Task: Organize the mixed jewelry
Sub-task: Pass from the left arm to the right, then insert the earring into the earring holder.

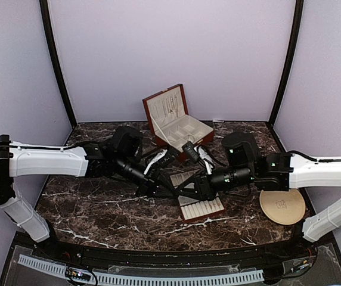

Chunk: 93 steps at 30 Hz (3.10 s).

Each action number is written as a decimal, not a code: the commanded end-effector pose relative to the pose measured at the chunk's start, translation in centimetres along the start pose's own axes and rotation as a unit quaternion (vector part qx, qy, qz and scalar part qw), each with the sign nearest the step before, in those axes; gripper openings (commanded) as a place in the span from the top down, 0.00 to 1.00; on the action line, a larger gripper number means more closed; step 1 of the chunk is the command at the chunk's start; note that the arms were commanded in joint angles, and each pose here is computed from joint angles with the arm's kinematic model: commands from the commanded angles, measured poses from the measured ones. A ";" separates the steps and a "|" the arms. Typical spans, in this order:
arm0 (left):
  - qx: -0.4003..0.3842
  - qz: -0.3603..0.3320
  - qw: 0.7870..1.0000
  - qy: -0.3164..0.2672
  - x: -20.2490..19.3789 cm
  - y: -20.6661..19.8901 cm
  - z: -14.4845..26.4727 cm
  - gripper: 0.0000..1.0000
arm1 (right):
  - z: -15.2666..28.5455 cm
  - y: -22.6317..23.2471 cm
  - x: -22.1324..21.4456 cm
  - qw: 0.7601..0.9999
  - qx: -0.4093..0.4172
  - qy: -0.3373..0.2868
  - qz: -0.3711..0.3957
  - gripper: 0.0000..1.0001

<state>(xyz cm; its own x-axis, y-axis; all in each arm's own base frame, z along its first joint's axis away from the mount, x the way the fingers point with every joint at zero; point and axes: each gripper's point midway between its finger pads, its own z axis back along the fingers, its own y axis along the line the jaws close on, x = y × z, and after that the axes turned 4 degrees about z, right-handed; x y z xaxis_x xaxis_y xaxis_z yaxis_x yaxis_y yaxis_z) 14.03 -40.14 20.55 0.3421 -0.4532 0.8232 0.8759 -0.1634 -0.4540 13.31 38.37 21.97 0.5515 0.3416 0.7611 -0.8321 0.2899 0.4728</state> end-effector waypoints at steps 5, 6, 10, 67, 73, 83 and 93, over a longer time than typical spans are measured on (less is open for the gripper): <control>-0.010 -0.001 1.000 0.004 -0.5 -0.5 0.0 1.00 | 0.1 0.7 1.5 1.000 0.001 -0.022 0.013 0.87; -0.009 0.000 1.000 0.004 -0.5 -0.4 0.0 1.00 | 0.2 0.6 1.6 1.000 -0.004 -0.026 0.013 0.88; 0.004 0.001 1.000 0.005 -0.4 0.0 0.0 0.81 | 0.5 -1.0 1.8 0.998 -0.049 -0.035 0.003 0.90; 0.371 0.027 0.924 -0.083 3.9 9.6 14.8 0.45 | -3.9 -17.7 -9.2 0.961 -0.259 0.007 -0.092 0.89; 0.370 0.025 0.925 -0.083 4.0 9.5 14.8 0.45 | -4.2 -17.8 -9.7 0.962 -0.255 0.015 -0.096 0.89; 0.370 0.028 0.925 -0.081 3.9 9.7 14.8 0.45 | -4.2 -17.1 -10.3 0.966 -0.236 0.023 -0.104 0.89; 0.368 0.029 0.926 -0.079 3.7 9.8 14.6 0.45 | -3.5 -16.8 -10.6 0.963 -0.245 0.031 -0.106 0.90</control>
<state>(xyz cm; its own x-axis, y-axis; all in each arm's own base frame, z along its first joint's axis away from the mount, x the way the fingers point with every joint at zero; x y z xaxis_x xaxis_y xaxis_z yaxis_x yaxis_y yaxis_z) 28.75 -30.60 23.70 0.3978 -0.3078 0.8643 0.8279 0.5263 -0.1936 22.57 33.73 4.76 0.7078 0.2592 0.6571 -0.5850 0.7365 0.3396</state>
